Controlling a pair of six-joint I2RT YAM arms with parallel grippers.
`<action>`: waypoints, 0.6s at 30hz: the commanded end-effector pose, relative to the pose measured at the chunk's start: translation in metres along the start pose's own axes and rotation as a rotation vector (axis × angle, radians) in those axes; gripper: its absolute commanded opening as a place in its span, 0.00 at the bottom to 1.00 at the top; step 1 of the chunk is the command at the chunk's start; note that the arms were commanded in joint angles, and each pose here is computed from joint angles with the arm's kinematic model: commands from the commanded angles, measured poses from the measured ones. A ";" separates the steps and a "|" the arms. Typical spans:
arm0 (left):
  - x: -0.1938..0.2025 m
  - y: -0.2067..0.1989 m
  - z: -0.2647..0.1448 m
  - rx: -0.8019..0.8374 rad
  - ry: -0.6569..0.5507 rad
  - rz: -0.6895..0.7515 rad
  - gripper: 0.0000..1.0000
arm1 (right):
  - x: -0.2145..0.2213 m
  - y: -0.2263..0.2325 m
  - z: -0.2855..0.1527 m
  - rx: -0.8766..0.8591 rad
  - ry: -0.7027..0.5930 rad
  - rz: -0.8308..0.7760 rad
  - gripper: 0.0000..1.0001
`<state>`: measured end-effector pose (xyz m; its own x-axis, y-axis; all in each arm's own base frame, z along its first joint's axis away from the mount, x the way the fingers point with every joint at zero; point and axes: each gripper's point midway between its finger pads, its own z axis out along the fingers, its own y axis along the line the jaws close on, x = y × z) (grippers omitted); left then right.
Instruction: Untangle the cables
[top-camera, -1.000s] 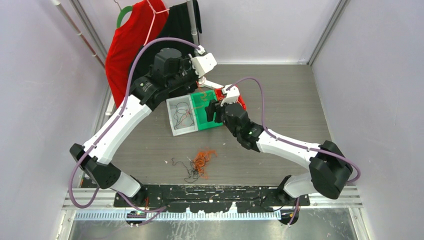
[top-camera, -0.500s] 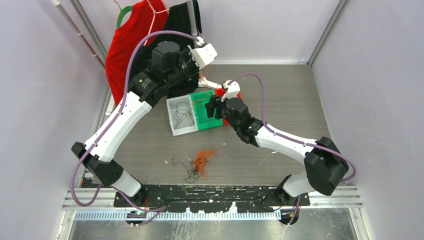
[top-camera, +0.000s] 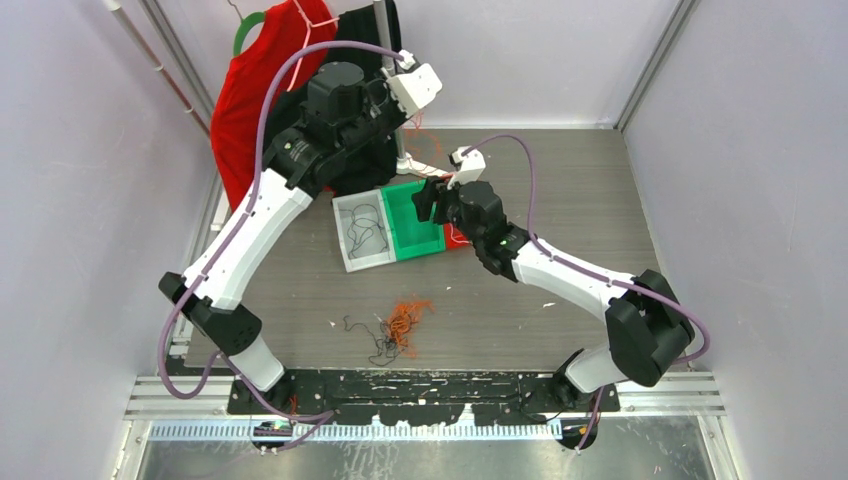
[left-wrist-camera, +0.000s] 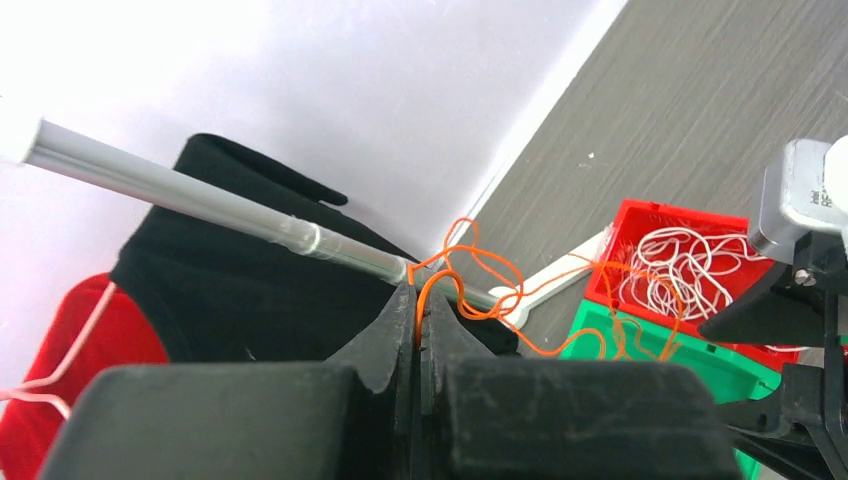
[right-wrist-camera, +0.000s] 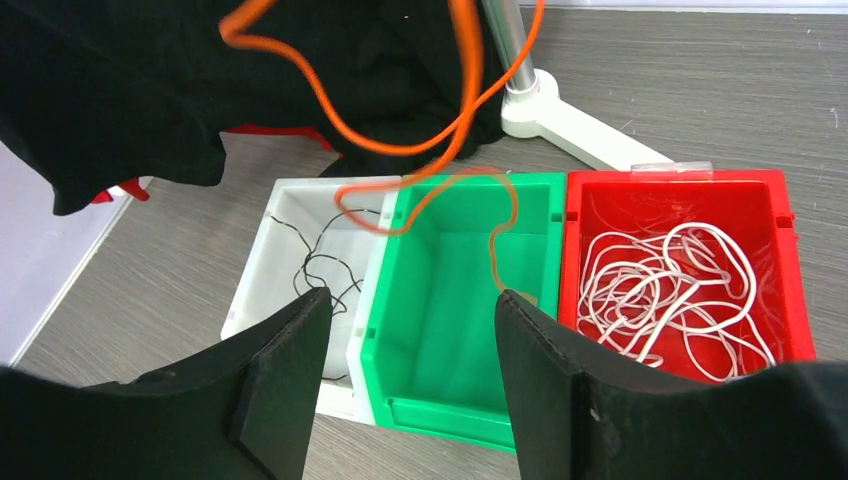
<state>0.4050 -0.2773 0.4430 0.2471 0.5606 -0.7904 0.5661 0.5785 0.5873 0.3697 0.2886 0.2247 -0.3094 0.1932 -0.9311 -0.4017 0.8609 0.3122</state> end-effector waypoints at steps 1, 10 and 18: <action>-0.024 0.016 -0.011 -0.048 -0.067 0.013 0.00 | -0.030 0.010 0.002 -0.038 -0.069 0.015 0.65; 0.022 -0.022 0.002 0.038 0.022 0.015 0.00 | -0.010 -0.004 0.005 -0.012 -0.028 0.017 0.65; 0.058 -0.047 0.013 0.077 0.101 0.005 0.00 | 0.001 -0.021 0.000 0.032 -0.015 0.014 0.62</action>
<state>0.4048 -0.2804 0.3498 0.1354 0.6586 -0.7402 0.6593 0.4978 0.5635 0.3769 0.2778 0.2095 -0.3323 0.1829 -0.9253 -0.3797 0.8721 0.3087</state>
